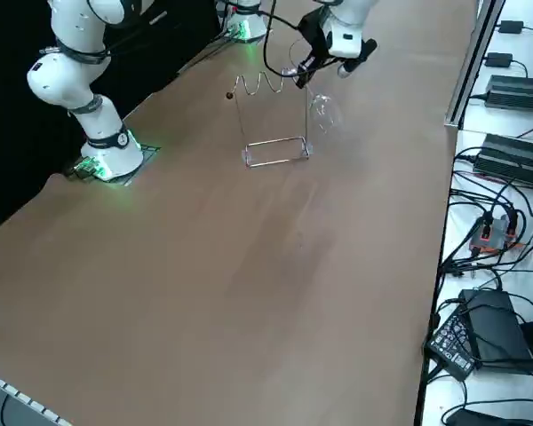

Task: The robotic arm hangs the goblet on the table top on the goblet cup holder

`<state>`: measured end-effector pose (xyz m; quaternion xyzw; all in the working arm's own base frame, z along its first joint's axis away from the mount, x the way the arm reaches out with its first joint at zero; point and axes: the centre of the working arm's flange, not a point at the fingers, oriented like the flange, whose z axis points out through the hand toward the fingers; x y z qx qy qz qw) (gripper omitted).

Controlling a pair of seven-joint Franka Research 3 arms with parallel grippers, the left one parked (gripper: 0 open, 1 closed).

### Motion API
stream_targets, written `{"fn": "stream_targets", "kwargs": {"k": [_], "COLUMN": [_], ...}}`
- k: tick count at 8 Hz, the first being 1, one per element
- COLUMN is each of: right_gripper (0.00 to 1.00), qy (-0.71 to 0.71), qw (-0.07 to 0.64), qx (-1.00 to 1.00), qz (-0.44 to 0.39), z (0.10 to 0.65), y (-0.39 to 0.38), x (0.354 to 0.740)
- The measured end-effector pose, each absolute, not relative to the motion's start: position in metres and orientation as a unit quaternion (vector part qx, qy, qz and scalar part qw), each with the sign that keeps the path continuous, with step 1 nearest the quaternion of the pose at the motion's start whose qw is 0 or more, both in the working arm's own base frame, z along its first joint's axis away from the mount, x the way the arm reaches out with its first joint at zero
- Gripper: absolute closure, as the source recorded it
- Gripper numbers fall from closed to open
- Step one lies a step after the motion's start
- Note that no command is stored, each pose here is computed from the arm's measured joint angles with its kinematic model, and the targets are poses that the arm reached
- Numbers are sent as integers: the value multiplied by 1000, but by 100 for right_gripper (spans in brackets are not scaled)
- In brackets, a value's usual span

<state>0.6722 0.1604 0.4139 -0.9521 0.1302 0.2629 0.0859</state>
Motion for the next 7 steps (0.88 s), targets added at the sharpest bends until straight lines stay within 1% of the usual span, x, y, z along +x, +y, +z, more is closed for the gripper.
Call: {"fn": "stream_targets", "kwargs": {"k": [3, 7], "right_gripper": [89, 89], "qy": [136, 134], "qw": [83, 73], "qx": [-947, -941], "qz": [277, 303], "z": [412, 399], "y": [148, 149], "x": [671, 663]}}
